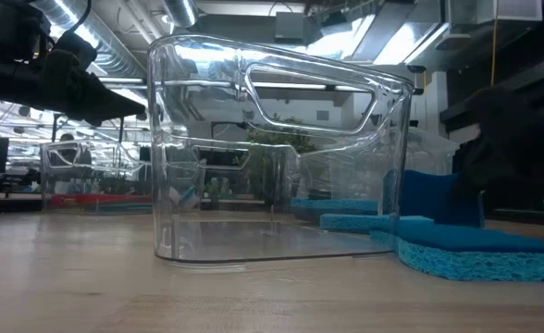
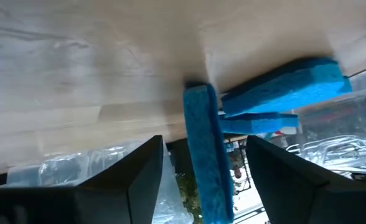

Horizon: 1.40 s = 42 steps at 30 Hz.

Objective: Pick & Place Kitchen Sink Supplies
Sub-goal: Put the sponge into the bottom transparent bin

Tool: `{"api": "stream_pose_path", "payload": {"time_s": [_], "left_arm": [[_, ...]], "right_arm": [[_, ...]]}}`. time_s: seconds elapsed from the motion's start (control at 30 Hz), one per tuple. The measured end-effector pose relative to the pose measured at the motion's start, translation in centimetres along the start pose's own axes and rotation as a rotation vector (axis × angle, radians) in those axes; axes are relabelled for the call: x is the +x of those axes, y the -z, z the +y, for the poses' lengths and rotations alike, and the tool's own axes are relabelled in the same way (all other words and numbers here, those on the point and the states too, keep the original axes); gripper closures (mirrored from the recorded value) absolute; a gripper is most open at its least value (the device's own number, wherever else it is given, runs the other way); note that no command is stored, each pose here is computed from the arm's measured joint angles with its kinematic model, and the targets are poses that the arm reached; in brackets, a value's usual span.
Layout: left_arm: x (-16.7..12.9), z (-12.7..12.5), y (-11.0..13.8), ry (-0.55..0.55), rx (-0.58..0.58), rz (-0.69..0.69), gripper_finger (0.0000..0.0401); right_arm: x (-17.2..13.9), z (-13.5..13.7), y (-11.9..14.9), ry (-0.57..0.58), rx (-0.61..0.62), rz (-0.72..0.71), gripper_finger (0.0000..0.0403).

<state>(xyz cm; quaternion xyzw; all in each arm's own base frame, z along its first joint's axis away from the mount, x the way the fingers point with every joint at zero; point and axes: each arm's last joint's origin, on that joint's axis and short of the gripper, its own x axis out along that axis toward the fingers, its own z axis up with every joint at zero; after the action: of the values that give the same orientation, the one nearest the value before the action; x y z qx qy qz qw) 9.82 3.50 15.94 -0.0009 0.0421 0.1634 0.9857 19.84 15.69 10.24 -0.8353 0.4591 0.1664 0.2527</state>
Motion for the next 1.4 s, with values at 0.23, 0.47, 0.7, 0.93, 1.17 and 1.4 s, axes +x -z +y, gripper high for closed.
{"api": "stream_pose_path", "payload": {"time_s": [0.23, 0.47, 0.7, 0.93, 1.17, 1.4], "left_arm": [[0.0, 0.0, 0.0, 0.000, 0.000, 0.000, 0.0399], [0.0, 0.0, 0.0, 0.000, 0.000, 0.000, 0.0399], [0.0, 0.0, 0.0, 0.000, 0.000, 0.000, 0.0399], [0.0, 0.0, 0.0, 0.000, 0.000, 0.001, 0.0399], [0.0, 0.0, 0.0, 0.000, 0.000, 0.000, 0.0399], [0.0, 0.0, 0.0, 0.000, 0.000, 0.000, 0.0399]], "right_arm": [[0.8, -0.1, 0.4, -0.045, 0.018, -0.012, 0.0177], [1.6, -0.2, 0.8, -0.081, -0.008, -0.018, 0.0212], [1.7, -0.5, 0.7, -0.074, -0.005, -0.040, 0.0313], [1.8, -1.5, 0.5, 0.009, 0.110, -0.010, 0.0388], [1.1, -2.9, 0.9, 0.075, 0.373, 0.040, 0.0379], [-0.1, -5.7, 2.1, 0.104, 0.808, 0.007, 0.0381]]}}
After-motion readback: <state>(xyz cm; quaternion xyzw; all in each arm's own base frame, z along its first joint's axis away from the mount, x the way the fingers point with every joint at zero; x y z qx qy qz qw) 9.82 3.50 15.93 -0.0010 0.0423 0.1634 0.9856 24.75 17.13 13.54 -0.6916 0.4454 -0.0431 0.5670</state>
